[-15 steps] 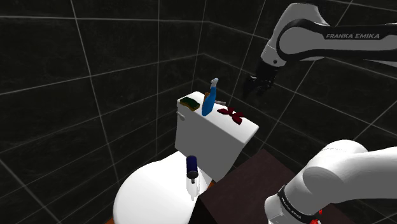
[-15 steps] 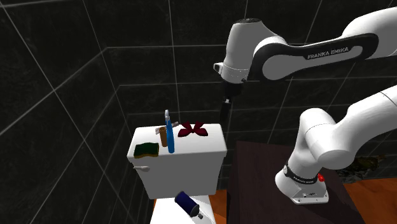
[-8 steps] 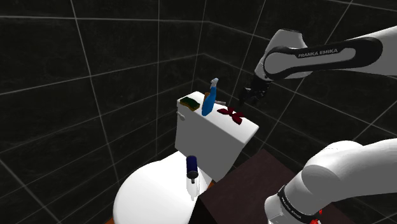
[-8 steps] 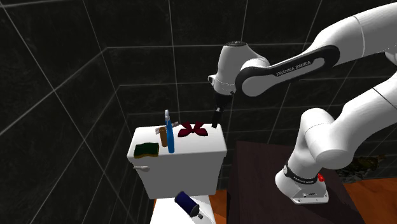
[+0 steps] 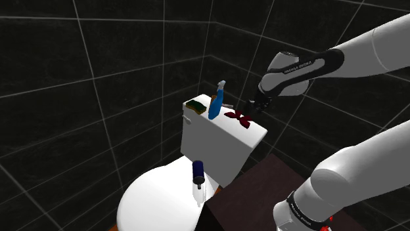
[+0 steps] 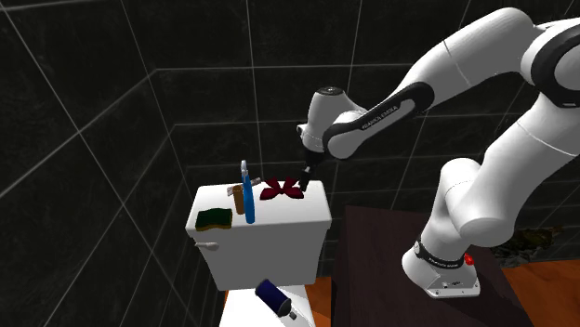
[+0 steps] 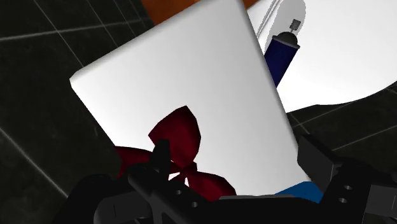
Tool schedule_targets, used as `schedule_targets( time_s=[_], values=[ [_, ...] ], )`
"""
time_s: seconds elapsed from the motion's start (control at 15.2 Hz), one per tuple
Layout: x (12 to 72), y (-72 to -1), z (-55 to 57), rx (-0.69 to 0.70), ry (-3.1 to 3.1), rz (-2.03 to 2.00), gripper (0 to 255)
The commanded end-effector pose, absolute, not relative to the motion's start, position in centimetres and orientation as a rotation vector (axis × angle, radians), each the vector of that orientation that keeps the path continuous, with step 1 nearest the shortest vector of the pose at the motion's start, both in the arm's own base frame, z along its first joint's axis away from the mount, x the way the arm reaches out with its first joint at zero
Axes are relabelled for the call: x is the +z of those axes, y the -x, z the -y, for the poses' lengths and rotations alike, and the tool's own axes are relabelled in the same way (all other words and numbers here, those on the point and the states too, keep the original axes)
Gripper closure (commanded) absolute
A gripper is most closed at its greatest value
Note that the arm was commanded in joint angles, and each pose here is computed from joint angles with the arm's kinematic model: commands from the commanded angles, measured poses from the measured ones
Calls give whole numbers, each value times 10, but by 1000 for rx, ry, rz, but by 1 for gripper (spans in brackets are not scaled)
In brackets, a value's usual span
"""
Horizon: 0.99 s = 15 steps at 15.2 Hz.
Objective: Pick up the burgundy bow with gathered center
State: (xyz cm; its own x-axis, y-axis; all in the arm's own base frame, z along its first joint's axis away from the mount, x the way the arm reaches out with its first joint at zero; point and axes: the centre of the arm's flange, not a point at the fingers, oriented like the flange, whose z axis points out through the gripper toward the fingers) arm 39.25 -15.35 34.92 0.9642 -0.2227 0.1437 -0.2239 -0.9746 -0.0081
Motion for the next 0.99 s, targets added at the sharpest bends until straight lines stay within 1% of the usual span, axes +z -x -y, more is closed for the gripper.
schedule_targets(
  time_s=[0.0, 0.4, 0.92],
  values=[
    [330, -402, 168, 238, -3097, 368, 0],
    [270, -424, 212, 265, -3078, 413, 0],
    [227, -426, 216, 268, -3076, 418, 0]
  ],
)
